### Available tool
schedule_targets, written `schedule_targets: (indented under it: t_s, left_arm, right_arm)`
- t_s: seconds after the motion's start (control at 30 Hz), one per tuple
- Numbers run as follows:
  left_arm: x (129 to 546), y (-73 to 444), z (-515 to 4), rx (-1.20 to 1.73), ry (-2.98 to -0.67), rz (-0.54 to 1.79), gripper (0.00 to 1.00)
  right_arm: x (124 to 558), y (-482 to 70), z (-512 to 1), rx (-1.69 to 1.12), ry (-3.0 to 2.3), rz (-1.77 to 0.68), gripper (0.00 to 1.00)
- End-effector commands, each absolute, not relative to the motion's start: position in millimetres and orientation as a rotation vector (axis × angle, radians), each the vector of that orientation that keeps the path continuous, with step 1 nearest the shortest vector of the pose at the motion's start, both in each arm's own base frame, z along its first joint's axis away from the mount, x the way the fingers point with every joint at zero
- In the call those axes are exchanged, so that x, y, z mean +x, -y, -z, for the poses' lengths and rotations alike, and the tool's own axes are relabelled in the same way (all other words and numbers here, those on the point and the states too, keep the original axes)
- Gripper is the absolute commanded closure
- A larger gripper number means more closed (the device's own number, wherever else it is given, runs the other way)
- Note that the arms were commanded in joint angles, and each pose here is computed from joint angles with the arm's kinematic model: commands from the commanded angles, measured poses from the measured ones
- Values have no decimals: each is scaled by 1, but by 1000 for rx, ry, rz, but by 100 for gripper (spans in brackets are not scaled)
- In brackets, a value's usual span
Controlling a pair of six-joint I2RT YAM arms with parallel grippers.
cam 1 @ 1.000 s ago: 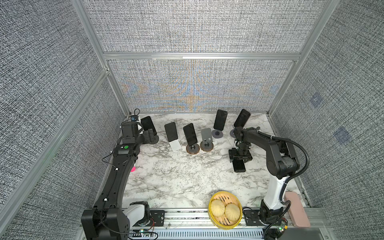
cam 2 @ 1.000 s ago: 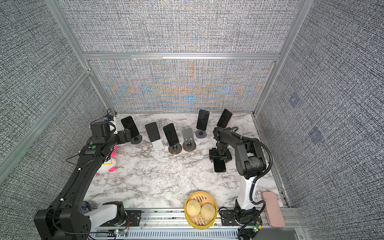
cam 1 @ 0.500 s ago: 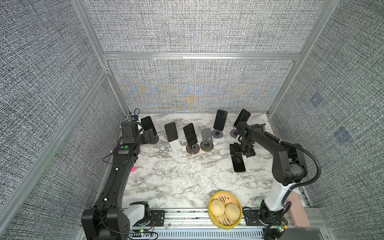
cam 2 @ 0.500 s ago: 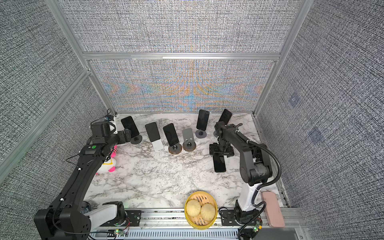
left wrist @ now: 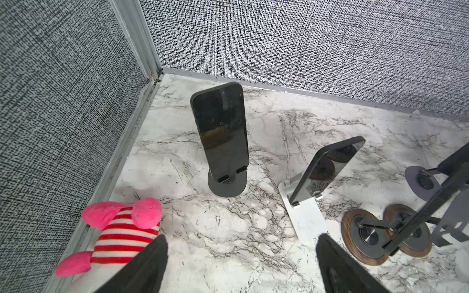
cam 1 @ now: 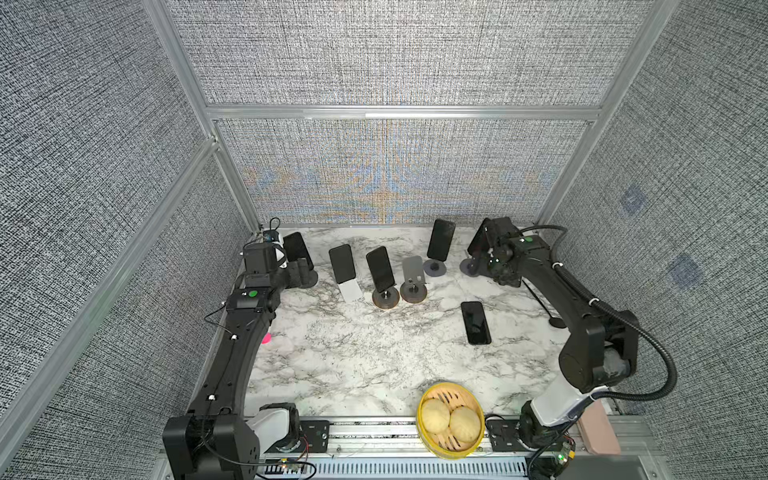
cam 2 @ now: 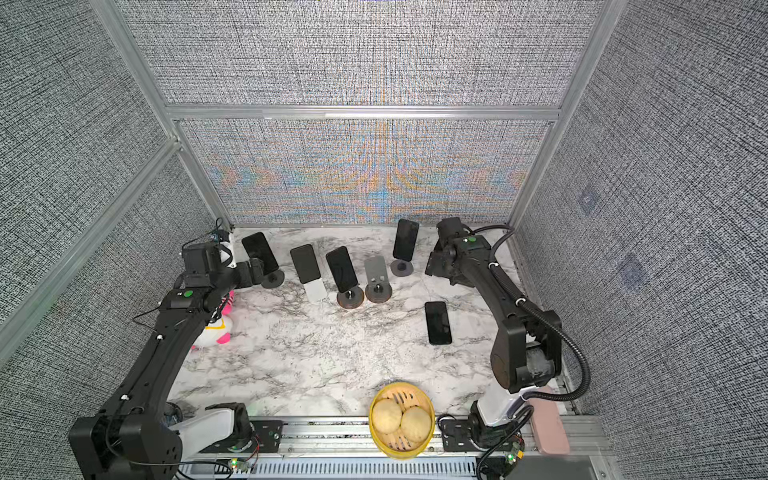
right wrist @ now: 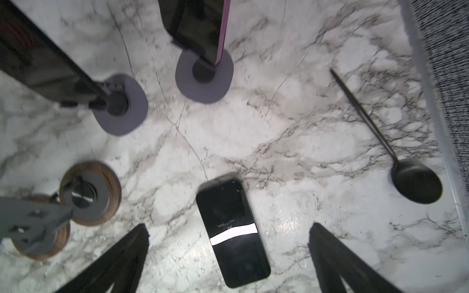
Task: Remove the phone from the phone stand
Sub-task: 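Move the right gripper to the purple-edged phone on the grey round stand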
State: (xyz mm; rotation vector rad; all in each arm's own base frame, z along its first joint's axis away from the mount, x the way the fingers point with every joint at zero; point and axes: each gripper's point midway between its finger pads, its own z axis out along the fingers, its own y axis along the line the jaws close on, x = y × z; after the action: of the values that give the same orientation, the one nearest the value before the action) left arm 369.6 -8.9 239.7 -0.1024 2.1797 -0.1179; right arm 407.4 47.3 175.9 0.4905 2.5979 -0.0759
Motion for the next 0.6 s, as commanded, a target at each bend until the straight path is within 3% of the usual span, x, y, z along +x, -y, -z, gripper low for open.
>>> schedule_targets:
  t_s: [0.0,0.3,0.47,0.57]
  left_arm:
    - [372,12,-248,-97,-2148,142,8]
    - [371,11,-252,-95,-2136,140,8]
    - [371,14,-252,-89,-2135,154,8]
    - [371,13,-252,-89,-2137,154,8]
  right_arm:
    - [432,-32,-191,647,-2451,135,1]
    - [483,-37,-217,440,-2400,-34,2]
    - [493,-29,-219,234,-2397,-232,10]
    - [496,-22,-218,159,-2386,-336,20]
